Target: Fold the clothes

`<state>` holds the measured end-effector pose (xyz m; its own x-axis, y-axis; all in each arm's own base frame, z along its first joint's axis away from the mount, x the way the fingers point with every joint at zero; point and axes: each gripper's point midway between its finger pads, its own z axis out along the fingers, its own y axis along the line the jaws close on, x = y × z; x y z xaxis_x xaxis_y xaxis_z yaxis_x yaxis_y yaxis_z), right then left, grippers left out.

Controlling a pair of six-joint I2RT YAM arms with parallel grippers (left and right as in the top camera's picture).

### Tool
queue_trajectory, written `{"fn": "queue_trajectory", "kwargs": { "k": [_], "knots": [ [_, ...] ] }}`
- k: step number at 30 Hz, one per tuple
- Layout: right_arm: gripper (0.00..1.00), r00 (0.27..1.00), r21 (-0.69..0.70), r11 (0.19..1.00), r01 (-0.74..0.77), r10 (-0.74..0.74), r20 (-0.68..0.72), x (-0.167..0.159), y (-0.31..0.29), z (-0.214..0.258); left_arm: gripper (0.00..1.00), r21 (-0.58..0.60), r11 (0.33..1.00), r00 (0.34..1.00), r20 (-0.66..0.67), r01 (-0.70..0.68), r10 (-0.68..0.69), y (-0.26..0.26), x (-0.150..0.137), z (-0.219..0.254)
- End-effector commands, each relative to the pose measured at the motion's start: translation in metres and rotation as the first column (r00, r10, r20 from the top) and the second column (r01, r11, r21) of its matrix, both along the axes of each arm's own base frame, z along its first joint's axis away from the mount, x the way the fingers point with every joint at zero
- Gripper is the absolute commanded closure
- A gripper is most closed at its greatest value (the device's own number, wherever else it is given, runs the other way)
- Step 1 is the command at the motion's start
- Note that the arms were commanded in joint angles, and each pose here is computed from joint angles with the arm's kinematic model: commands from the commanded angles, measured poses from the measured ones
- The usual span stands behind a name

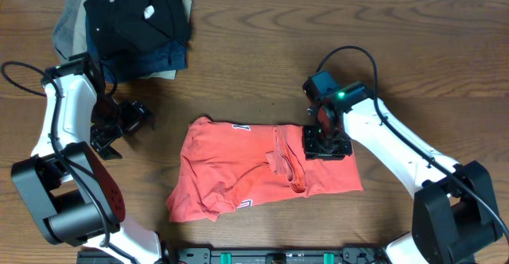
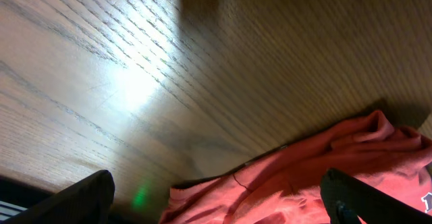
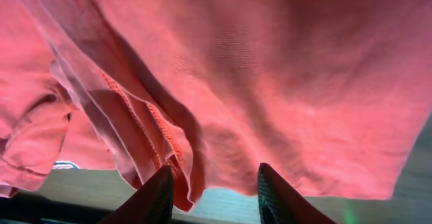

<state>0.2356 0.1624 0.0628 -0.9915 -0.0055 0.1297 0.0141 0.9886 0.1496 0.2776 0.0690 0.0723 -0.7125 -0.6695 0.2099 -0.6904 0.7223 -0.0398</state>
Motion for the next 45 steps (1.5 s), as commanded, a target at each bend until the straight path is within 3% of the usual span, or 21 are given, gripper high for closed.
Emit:
{"fn": "queue_trajectory", "kwargs": {
  "k": [1, 6, 13, 17, 19, 21, 26, 29, 33, 40, 45],
  "knots": [
    [0.59, 0.998, 0.027, 0.997, -0.067, 0.067, -0.015, -0.012, 0.011, -0.008, 0.02, -0.004, 1.000, 1.000, 0.003, 0.011, -0.011, -0.002, -0.003, 0.002],
    [0.49, 0.993, 0.122, 0.986, -0.114, 0.117, -0.020, -0.030, 0.039, -0.024, 0.02, -0.004, 1.000, 1.000, 0.003, 0.012, -0.011, -0.002, -0.003, 0.002],
    [0.48, 0.992, 0.135, 0.985, -0.112, 0.117, -0.036, -0.049, 0.045, -0.047, 0.02, -0.004, 1.000, 1.000, 0.003, 0.011, -0.011, -0.002, -0.003, 0.002],
    [0.64, 0.992, 0.174, 0.979, -0.109, 0.119, -0.049, -0.052, 0.052, -0.046, 0.02, -0.004, 1.000, 1.000, 0.003, 0.012, -0.011, -0.002, -0.003, 0.002],
    [0.80, 0.991, 0.210, 0.972, -0.108, 0.121, -0.052, -0.052, 0.058, -0.043, 0.02, -0.004, 1.000, 1.000, 0.003, 0.012, -0.011, -0.002, -0.003, 0.002],
    [0.90, 0.991, 0.251, 0.962, -0.107, 0.125, -0.055, -0.052, 0.065, -0.040, 0.02, -0.004, 1.000, 1.000, 0.003, 0.012, -0.011, -0.002, -0.003, 0.002],
    [0.92, 0.989, 0.311, 0.944, -0.106, 0.133, -0.066, -0.053, 0.077, -0.032, 0.02, -0.004, 1.000, 1.000, 0.003, 0.012, -0.011, -0.002, -0.003, 0.002],
    [0.87, 0.986, 0.333, 0.936, -0.114, 0.147, -0.074, -0.057, 0.082, -0.030, 0.02, -0.004, 1.000, 1.000, 0.003, 0.012, -0.011, -0.002, -0.003, 0.002],
    [0.67, 0.982, 0.332, 0.933, -0.140, 0.174, -0.074, -0.064, 0.087, -0.030, 0.02, -0.004, 1.000, 1.000, 0.003, 0.012, -0.011, -0.002, -0.003, 0.002],
    [0.64, 0.983, 0.330, 0.935, -0.130, 0.164, -0.079, -0.059, 0.085, -0.023, 0.02, -0.006, 0.999, 0.999, 0.007, 0.032, -0.032, -0.002, -0.003, 0.001],
    [0.57, 0.983, 0.291, 0.943, -0.160, 0.180, -0.042, -0.029, 0.063, 0.007, 0.02, -0.007, 0.999, 0.999, 0.009, 0.041, -0.041, -0.002, -0.003, 0.001]
  ]
}}
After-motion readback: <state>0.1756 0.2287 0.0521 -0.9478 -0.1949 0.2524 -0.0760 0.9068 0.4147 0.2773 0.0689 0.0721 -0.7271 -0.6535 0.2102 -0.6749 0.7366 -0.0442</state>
